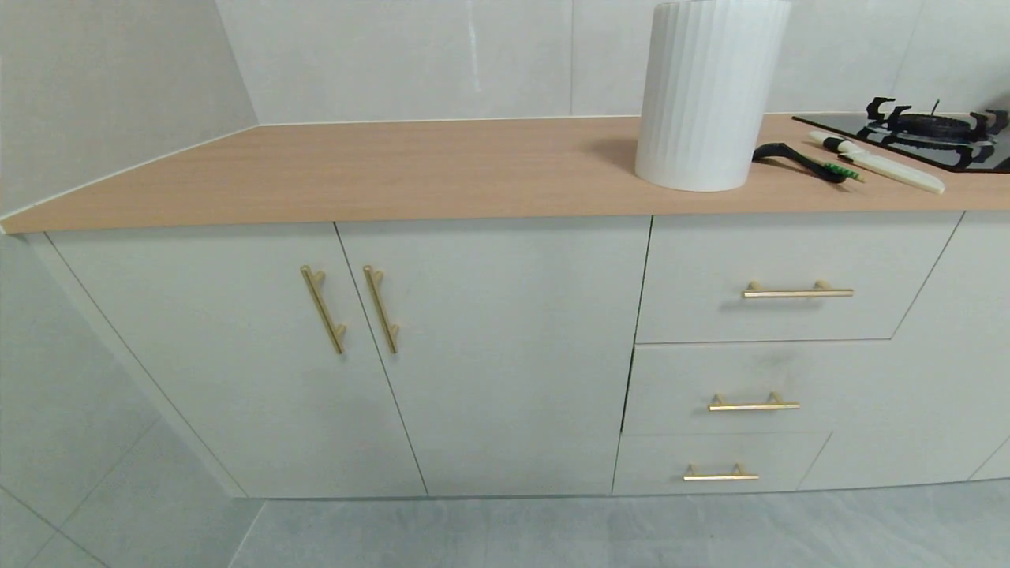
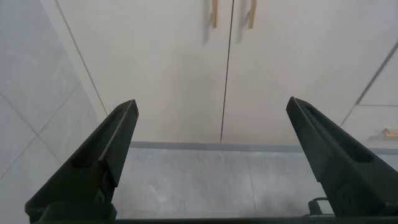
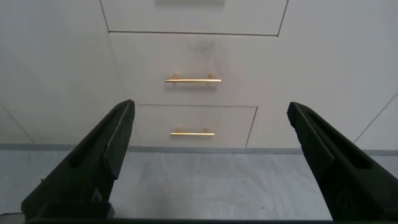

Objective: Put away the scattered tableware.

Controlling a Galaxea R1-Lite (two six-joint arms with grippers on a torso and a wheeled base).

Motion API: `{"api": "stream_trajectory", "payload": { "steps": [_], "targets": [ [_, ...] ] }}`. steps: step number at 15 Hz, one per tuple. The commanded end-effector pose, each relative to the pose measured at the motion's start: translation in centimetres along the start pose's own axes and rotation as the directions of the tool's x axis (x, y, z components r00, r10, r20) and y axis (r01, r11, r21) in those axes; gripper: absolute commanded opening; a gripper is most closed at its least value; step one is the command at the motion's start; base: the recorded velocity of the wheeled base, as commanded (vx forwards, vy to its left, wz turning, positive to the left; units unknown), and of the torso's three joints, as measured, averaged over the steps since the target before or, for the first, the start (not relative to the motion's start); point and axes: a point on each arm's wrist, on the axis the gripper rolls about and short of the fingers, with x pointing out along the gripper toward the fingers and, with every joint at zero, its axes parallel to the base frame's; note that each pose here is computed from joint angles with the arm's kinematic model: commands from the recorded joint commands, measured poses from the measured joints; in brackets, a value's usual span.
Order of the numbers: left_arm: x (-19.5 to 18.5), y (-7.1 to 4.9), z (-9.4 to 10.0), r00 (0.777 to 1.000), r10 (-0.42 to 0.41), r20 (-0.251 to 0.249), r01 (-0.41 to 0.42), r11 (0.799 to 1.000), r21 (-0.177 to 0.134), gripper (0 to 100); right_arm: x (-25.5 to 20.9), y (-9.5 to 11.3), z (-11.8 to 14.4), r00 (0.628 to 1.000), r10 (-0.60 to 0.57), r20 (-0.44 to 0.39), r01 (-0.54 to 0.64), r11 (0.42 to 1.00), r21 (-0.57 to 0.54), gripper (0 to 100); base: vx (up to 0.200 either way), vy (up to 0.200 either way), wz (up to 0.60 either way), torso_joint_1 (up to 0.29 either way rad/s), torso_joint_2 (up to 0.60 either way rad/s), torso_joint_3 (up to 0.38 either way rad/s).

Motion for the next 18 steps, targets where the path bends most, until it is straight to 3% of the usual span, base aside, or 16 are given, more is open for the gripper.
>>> {"api": "stream_trajectory", "payload": {
  "steps": [1, 5, 11, 18],
  "targets": [
    [0.00, 0.00, 0.00, 1.000, 0.001, -0.001, -0.001, 1.000, -0.001, 100, 0.00, 0.00, 0.00, 1.000, 0.001, 0.000, -0.001, 1.000, 0.000, 100, 0.000, 0.000, 0.00, 0.000, 0.00, 0.000],
    [0.00, 0.00, 0.00, 1.000, 0.001, -0.001, -0.001, 1.000, 0.001, 100, 0.00, 0.00, 0.00, 1.000, 0.001, 0.000, -0.001, 1.000, 0.000, 100, 0.000, 0.000, 0.00, 0.000, 0.00, 0.000],
    [0.00, 0.00, 0.00, 1.000, 0.001, -0.001, -0.001, 1.000, -0.001, 100, 0.00, 0.00, 0.00, 1.000, 0.001, 0.000, -0.001, 1.000, -0.002, 100, 0.000, -0.200, 0.00, -0.002, 0.00, 0.002],
    [0.00, 0.00, 0.00, 1.000, 0.001, -0.001, -0.001, 1.000, -0.001, 100, 0.01, 0.01, 0.00, 1.000, 0.004, -0.001, -0.004, 1.000, -0.007, 100, 0.000, 0.000, 0.00, 0.000, 0.00, 0.000]
  ]
}}
